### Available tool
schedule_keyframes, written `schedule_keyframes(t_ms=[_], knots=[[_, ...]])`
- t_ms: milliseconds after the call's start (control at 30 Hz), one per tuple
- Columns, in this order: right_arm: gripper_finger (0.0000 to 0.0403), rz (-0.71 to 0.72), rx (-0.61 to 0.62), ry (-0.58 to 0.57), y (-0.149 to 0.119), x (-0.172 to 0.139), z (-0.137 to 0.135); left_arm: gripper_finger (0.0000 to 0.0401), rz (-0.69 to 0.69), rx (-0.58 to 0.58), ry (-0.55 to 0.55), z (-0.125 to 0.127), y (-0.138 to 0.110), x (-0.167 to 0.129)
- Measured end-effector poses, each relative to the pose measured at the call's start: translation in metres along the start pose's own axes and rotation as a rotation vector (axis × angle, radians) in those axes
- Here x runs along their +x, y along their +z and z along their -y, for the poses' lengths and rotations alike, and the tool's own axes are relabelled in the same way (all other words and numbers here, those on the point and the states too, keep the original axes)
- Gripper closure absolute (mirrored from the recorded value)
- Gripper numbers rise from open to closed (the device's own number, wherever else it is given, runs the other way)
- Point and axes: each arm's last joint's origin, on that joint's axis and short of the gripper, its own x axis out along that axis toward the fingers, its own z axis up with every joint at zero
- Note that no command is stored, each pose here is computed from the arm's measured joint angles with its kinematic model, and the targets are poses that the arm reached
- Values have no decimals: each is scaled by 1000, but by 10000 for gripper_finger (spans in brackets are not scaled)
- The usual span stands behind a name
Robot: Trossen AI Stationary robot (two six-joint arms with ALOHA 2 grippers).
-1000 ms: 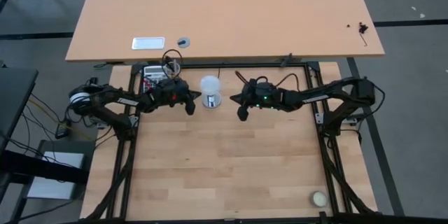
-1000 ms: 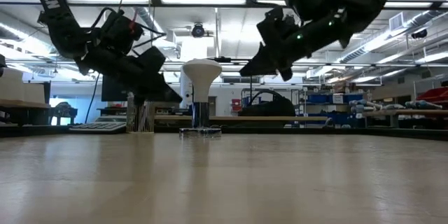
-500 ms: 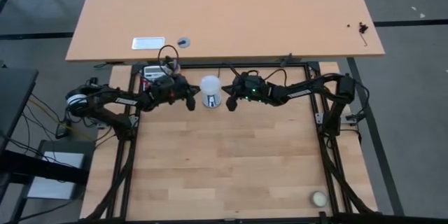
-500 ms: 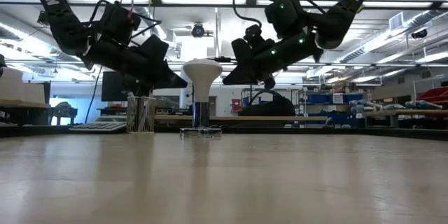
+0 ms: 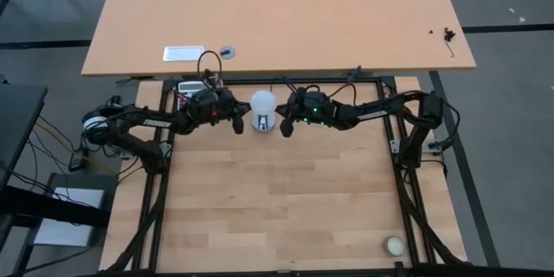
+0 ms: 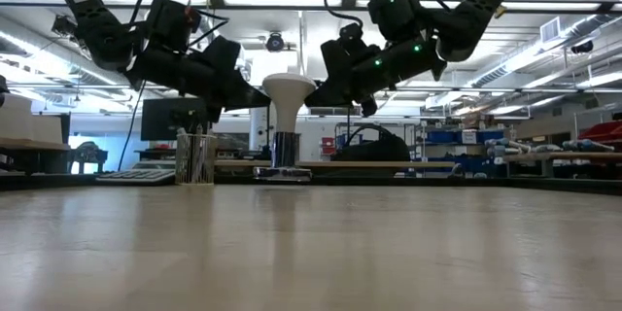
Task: Screw lightbulb
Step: Insert the white lightbulb on the silver lamp
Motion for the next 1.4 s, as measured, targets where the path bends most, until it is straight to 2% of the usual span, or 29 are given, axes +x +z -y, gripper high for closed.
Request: schedule_keyframes(t_ms=[500, 1000, 1400], knots=[[398, -6, 24, 15, 20, -18, -2, 401, -3, -22, -52, 3, 0, 0], [398, -110, 58, 9, 10, -20, -6, 401, -40, -16, -69, 19, -6, 3], [398, -185, 46, -5, 2, -21, -4, 401, -115, 13, -35, 19, -14, 2]])
